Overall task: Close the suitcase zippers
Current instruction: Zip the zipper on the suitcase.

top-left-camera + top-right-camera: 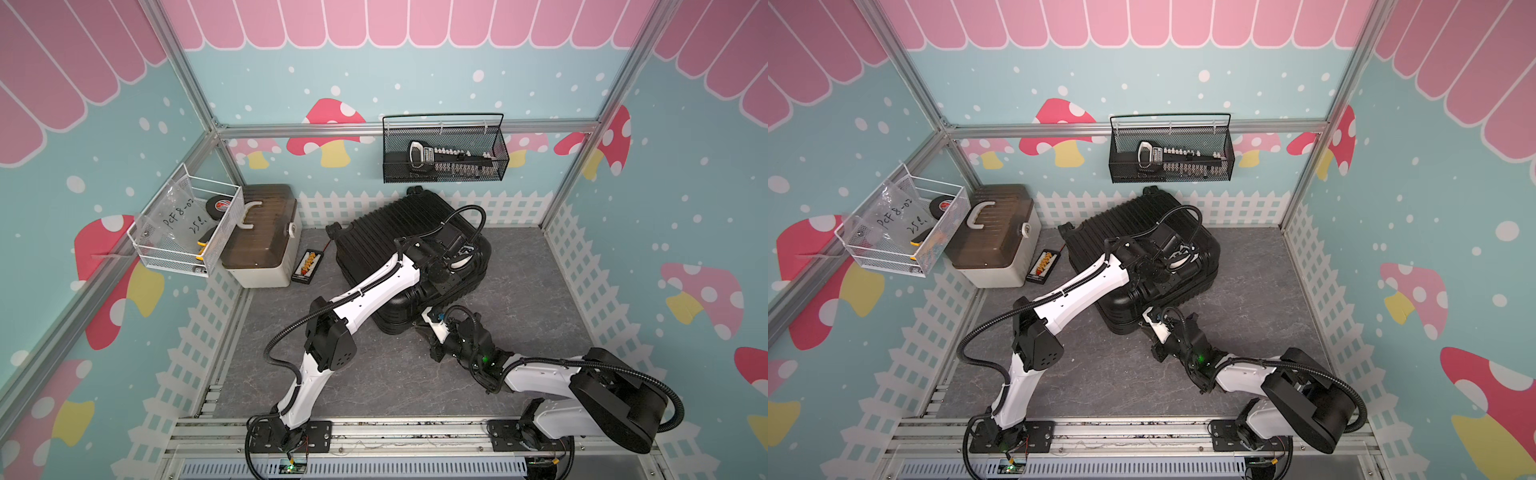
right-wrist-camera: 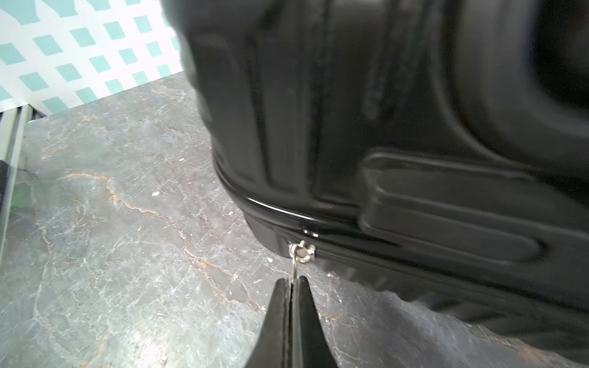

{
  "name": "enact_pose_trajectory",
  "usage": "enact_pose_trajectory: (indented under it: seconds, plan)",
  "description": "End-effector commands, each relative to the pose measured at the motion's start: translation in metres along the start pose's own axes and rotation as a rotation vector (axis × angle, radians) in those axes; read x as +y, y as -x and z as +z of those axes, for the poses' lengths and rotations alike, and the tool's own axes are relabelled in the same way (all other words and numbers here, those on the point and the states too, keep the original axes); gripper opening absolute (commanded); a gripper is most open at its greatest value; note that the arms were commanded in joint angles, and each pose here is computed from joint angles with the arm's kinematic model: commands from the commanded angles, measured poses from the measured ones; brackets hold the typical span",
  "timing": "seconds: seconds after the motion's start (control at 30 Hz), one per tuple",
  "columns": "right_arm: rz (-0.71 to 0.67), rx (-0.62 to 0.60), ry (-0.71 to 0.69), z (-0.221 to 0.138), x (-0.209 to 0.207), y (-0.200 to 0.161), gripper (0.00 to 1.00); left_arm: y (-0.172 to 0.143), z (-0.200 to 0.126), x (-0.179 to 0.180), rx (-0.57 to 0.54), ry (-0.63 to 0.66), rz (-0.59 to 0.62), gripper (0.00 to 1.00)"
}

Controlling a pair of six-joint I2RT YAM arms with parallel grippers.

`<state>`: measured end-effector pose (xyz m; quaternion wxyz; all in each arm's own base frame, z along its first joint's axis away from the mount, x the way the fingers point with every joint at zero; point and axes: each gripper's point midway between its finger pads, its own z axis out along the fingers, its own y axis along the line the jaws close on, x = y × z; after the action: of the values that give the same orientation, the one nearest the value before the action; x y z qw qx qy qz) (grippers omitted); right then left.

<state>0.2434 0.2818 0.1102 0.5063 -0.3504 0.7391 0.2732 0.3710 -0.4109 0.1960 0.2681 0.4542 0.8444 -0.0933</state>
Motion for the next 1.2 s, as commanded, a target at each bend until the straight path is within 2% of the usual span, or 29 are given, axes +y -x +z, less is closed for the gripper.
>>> enact_pose_trajectory:
  seconds: [0.0, 0.6, 0.77, 0.83, 0.97, 1.17]
  plan:
    - [-0.052, -0.060, 0.245, -0.002, 0.056, 0.018, 0.00, 0.040, 0.024, 0.030, -0.157, 0.083, -0.015, 0.05]
    - [-0.077, -0.084, 0.404, 0.014, 0.116, 0.033, 0.00, 0.049, 0.038, 0.023, -0.196, 0.029, -0.052, 0.03]
    - [-0.071, -0.070, 0.361, 0.021, 0.114, 0.029, 0.00, 0.053, 0.035, 0.019, -0.212, 0.007, -0.053, 0.03]
    - [-0.057, -0.059, 0.303, 0.022, 0.104, 0.024, 0.00, 0.056, 0.028, 0.018, -0.226, -0.004, -0.048, 0.09]
    - [-0.023, -0.012, 0.155, 0.022, 0.078, 0.006, 0.00, 0.070, -0.004, 0.009, -0.283, -0.026, -0.013, 0.39]
    - [0.001, 0.041, 0.056, 0.021, 0.060, -0.010, 0.00, 0.088, -0.056, 0.001, -0.375, -0.040, 0.008, 0.49]
